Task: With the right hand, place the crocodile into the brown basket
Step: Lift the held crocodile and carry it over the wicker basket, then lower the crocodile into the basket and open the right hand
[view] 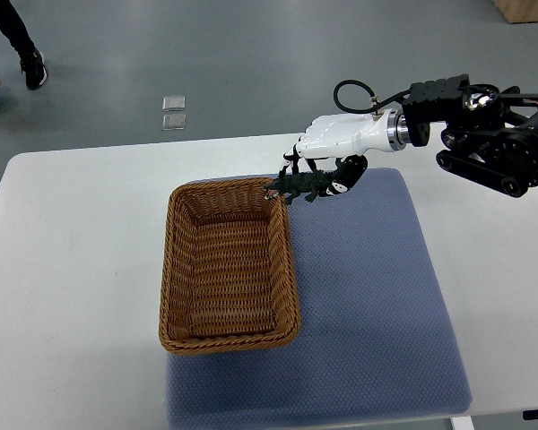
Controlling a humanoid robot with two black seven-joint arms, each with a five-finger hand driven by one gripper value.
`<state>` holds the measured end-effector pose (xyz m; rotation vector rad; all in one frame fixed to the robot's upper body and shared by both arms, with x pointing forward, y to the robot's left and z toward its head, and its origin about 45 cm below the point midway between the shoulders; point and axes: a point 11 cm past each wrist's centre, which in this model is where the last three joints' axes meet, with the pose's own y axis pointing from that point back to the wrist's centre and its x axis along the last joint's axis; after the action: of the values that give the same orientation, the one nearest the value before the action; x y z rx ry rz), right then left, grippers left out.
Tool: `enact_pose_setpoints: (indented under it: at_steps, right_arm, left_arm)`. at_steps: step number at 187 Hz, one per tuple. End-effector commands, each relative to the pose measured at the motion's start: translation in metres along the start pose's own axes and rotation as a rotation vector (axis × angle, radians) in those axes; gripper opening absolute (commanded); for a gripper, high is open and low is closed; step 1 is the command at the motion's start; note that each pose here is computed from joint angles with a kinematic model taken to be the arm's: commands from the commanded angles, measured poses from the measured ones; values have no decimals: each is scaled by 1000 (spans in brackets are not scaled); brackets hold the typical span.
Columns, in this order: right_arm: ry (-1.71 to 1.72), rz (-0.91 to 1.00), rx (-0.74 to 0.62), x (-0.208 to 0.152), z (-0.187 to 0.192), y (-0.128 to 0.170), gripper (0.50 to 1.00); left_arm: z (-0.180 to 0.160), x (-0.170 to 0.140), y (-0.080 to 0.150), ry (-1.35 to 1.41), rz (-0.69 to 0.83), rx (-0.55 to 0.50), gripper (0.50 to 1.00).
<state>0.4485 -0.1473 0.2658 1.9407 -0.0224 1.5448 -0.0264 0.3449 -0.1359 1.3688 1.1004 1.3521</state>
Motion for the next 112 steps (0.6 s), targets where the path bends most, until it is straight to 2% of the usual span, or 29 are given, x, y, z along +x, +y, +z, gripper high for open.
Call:
enact_pose_setpoints:
  at_steps: [1, 27, 77, 89, 101, 102, 112]
  right_arm:
    - [14, 3, 48, 7, -17, -17, 500]
    - [20, 4, 72, 9, -26, -26, 500]
    - [72, 16, 171, 31, -65, -58, 500]
    - [78, 18, 200, 32, -77, -67, 552]
    - [81, 15, 229, 31, -89, -76, 623]
    - [80, 14, 232, 30, -90, -77, 643]
    - [79, 12, 248, 28, -97, -82, 733]
  left_arm:
    - [0, 0, 0, 1, 1, 0, 1000]
    - [0, 0, 0, 1, 1, 0, 1000]
    - [0, 0, 0, 1, -1, 0, 1000]
    - [0, 0, 0, -2, -1, -1, 1000]
    - [0, 0, 0, 1, -1, 0, 1000]
    - [0, 0, 0, 1, -1, 0, 1000]
    - [0, 0, 0, 1, -1, 0, 1000]
